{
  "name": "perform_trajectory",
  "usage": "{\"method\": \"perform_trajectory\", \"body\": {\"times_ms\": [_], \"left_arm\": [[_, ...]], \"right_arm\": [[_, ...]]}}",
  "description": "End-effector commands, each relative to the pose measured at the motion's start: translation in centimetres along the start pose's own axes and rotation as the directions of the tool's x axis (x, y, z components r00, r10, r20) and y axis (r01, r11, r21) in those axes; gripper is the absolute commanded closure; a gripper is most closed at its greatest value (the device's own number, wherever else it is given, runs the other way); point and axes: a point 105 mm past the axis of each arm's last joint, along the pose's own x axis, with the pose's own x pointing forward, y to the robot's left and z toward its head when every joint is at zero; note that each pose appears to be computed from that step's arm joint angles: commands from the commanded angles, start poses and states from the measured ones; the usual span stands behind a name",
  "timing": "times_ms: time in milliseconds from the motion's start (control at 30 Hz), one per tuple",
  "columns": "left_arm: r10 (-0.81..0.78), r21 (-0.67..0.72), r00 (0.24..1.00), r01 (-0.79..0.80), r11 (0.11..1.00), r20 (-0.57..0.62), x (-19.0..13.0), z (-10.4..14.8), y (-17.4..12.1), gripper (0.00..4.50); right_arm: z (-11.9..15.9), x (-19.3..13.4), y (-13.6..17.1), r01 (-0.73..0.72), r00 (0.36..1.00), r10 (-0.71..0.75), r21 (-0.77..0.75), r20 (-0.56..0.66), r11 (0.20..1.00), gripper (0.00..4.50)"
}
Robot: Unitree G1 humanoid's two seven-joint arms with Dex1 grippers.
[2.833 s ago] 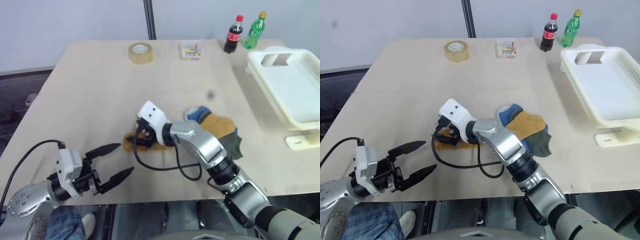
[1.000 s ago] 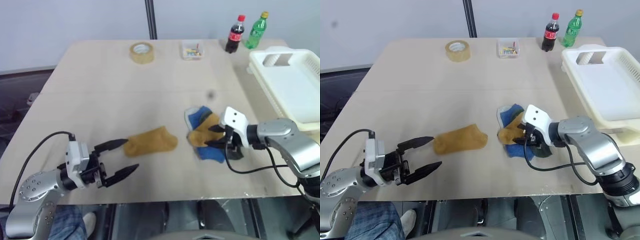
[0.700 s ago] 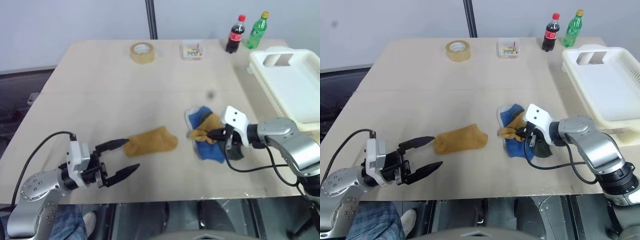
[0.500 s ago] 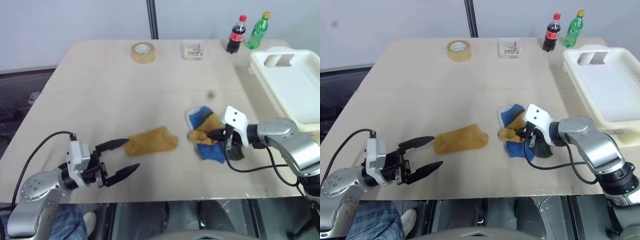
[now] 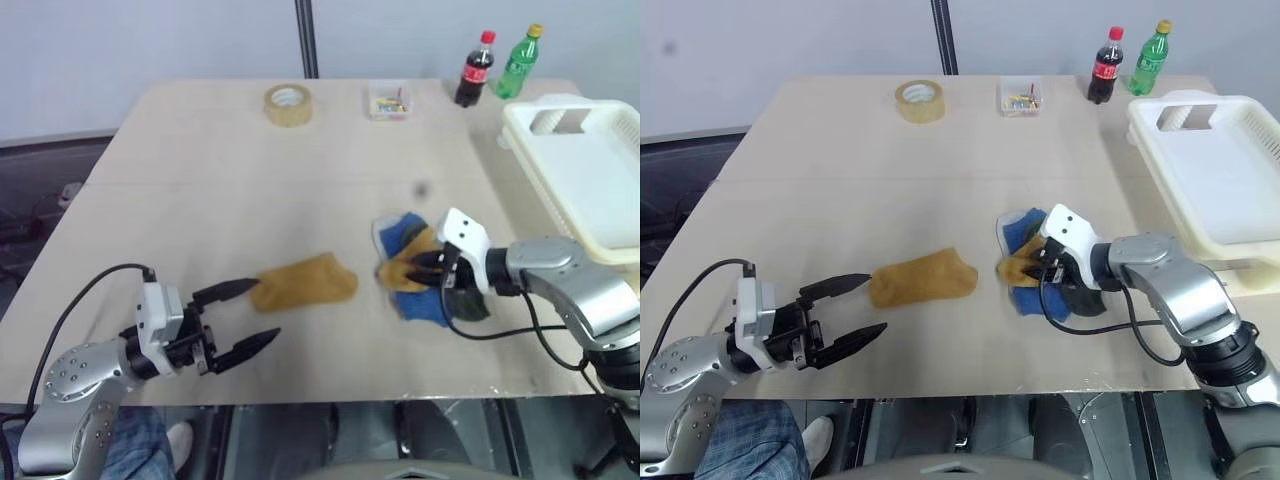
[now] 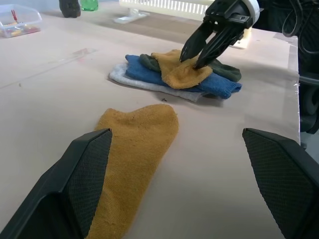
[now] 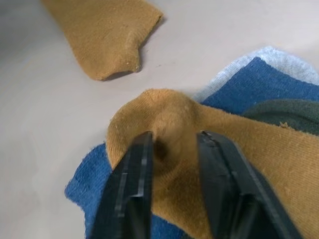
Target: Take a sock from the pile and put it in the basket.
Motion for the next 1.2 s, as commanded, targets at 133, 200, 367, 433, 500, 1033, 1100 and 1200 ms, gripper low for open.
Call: {"method": "perform_trajectory", "body": {"times_ms": [133,200,367,433,500,1033,1100,1200], "left_arm": [[-0.007,0.021,1.0,0.007,1.0,0.009,0.0,0.4,-0.1,0.0],[-0.006,0.022,1.0,0.006,1.0,0.008,0.0,0.4,-0.1,0.0],[-0.005,0.021,1.0,0.004,1.0,0.005,-0.1,0.4,-0.1,0.0],[-0.004,0.021,1.0,0.004,1.0,0.004,-0.1,0.3,-0.1,0.0],[-0.004,0.021,1.0,0.003,1.0,0.005,-0.1,0.3,-0.2,0.0],[0.029,0.04,0.999,-0.03,0.999,0.018,-0.4,0.6,0.9,0.0],[0.036,0.048,0.999,-0.037,0.998,0.017,-0.5,0.7,1.1,0.0],[0.052,0.057,0.999,-0.053,0.997,0.016,-0.8,0.9,1.4,0.0]], "right_arm": [[0.5,0.0,0.1,0.006,1.0,-0.005,-0.027,0.004,1.0,4.01],[0.3,0.1,0.3,-0.004,1.0,0.004,-0.015,-0.006,1.0,4.47],[0.0,0.3,0.5,-0.015,1.0,0.015,-0.009,-0.027,1.0,4.47],[0.0,0.3,0.4,-0.014,1.0,0.013,-0.009,-0.025,1.0,4.47],[0.2,0.3,0.3,-0.01,1.0,0.01,-0.015,-0.016,1.0,4.47],[7.6,7.0,-1.5,0.026,0.991,-0.014,-0.092,0.132,0.995,4.47],[8.9,9.2,-1.5,0.014,0.989,0.002,-0.106,0.146,0.994,4.47],[10.3,11.9,-1.3,0.002,0.987,0.017,-0.117,0.16,0.993,4.47]]}}
